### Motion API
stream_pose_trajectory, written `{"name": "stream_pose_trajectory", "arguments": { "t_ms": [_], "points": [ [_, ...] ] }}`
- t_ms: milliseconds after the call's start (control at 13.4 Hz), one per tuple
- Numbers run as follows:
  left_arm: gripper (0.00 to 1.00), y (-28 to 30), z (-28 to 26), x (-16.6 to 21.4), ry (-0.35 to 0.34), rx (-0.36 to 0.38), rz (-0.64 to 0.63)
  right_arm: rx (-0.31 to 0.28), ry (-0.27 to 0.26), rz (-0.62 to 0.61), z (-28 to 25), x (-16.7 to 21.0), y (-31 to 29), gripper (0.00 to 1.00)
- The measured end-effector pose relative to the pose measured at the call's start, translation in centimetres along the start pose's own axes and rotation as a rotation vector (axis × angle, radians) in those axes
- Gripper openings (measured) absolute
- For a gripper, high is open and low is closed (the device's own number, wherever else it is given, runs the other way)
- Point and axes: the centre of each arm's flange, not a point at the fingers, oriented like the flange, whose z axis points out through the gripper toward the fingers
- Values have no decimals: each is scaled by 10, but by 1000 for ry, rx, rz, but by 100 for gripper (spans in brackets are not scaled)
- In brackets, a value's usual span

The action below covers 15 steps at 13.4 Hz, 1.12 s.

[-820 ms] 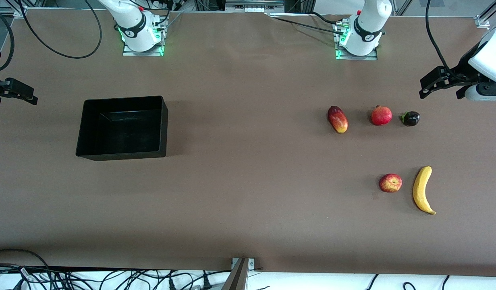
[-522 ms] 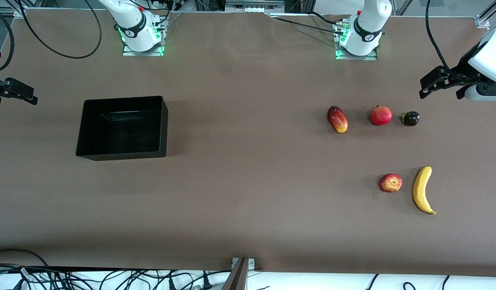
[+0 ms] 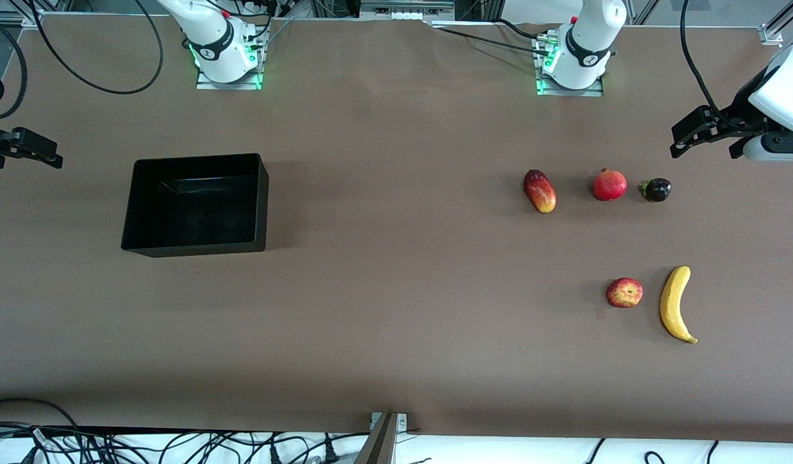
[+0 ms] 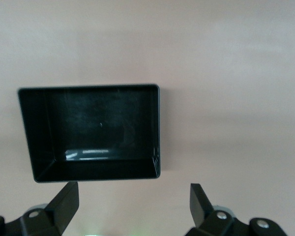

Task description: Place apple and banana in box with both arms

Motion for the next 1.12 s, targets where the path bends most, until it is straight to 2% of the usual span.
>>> {"name": "stream_pose_trajectory", "arguments": {
  "t_ms": [149, 298, 447, 671, 969, 1118],
  "points": [
    [100, 0, 0, 0, 0, 0, 0, 6, -64, 35, 51, 13, 20, 100],
    [100, 0, 0, 0, 1, 0, 0, 6, -54, 61, 106, 25, 36, 100],
    [100, 0, 0, 0, 1, 0, 0, 34, -38, 80, 158, 25, 39, 100],
    [100, 0, 0, 0, 1, 0, 0, 53, -62, 85, 230, 6, 30, 100],
    [100, 0, 0, 0, 1, 0, 0, 66, -167, 86, 299, -17, 24, 100],
    [100, 0, 0, 0, 1, 0, 0, 49, -191, 74, 320, -15, 24, 99]
  ]
}}
